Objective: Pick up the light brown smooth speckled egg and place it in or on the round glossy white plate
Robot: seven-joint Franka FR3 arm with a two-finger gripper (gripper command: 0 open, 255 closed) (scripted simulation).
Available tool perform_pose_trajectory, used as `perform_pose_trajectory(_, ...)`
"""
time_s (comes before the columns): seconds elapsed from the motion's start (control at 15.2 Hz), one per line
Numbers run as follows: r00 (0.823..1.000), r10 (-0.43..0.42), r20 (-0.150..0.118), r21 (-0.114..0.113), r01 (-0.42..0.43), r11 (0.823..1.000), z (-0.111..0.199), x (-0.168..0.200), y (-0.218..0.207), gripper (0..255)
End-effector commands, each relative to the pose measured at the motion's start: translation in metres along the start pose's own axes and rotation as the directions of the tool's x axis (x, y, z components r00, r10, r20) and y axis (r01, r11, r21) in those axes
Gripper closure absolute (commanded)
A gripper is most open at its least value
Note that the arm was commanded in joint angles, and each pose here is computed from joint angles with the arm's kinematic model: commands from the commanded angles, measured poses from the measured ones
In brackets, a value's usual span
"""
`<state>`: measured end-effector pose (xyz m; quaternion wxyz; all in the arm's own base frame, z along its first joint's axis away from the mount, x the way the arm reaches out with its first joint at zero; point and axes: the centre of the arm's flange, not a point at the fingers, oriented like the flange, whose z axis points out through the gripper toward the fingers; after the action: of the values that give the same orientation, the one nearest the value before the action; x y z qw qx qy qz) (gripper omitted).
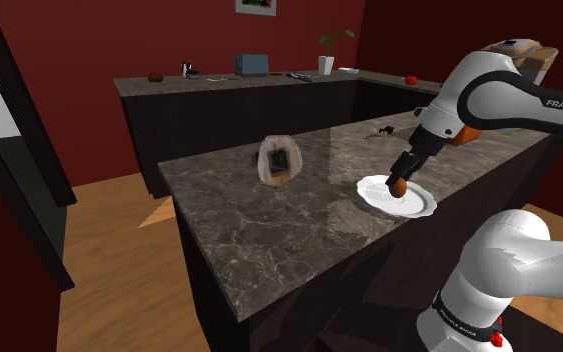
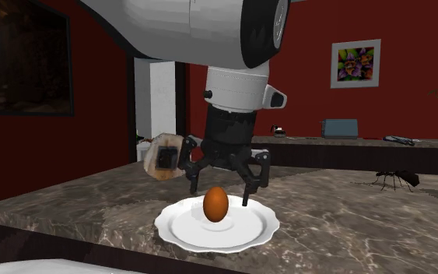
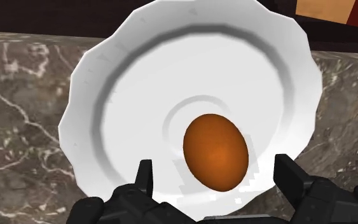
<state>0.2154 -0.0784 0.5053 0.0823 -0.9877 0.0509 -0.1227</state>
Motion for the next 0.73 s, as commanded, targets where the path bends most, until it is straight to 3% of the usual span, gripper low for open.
perform_pose_trajectory(0.0,1.000,0.000,0.000,0.000,0.000,1.000,-0.013,0.000,0.000,0)
perform_pose_trajectory(0.2,1.000,0.000,0.000,0.000,0.000,1.000,-0.050,0.000,0.000,0)
perform_pose_trajectory(0.66,1.000,0.000,0.000,0.000,0.000,1.000,-0.050,0.000,0.000,0)
